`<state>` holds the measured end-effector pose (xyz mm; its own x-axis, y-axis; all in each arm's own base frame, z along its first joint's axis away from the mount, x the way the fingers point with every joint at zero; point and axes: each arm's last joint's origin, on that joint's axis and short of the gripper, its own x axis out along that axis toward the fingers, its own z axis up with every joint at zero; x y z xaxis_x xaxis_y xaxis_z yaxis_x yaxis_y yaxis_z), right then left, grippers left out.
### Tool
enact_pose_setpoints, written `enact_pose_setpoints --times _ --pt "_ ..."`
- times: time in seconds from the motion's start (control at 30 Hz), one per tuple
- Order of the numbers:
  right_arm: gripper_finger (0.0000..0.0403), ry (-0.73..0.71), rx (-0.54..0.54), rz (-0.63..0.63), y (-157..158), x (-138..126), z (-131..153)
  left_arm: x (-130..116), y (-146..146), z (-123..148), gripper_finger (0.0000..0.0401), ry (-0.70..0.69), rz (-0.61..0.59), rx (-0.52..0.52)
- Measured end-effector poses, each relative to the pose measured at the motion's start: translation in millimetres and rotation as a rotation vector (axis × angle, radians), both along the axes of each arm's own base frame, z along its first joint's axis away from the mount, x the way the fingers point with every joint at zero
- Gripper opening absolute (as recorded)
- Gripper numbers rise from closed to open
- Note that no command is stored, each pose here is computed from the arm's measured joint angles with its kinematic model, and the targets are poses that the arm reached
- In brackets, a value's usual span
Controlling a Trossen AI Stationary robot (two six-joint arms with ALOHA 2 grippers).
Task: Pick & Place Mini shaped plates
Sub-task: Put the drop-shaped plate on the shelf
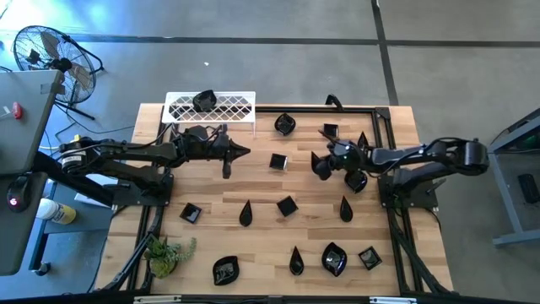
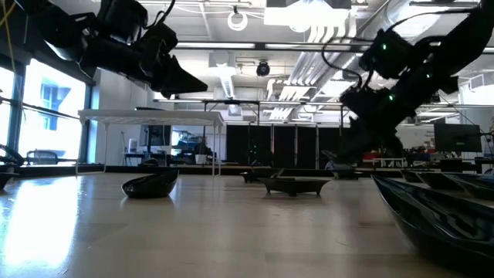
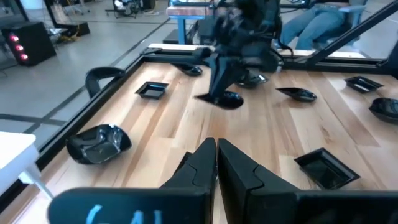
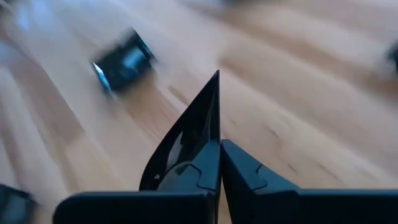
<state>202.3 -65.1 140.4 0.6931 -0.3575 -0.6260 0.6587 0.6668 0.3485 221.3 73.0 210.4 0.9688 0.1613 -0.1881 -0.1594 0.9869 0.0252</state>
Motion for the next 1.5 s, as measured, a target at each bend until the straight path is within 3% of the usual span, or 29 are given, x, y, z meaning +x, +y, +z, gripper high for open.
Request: enact_pose_setpoints --times 0.3,0.57,0.9,1.13,1.37,1.5 --pt "0.0003 -0.120 -0.187 -0.050 30 75 52 -1 2 -1 0.0011 0.010 0.078 0.011" --pt "0.0003 -0.219 -0.149 -0.014 39 160 32 -9 1 9 0.0011 0.004 0.125 0.024" --pt "0.0004 -0.156 -0.149 0.033 37 240 2 -34 -7 24 0.0011 0.019 0.175 0.015" --pt "0.0004 -0.099 -0.178 0.047 30 270 -18 -37 -7 23 0.0011 0.045 0.186 0.003" --pt "0.0009 -0.078 -0.171 0.058 29 275 -29 -37 -7 22 0.0011 0.050 0.191 -0.018" --pt "0.0033 -0.074 -0.173 0.072 29 274 -29 -37 -7 22 0.0011 0.046 0.195 -0.021"
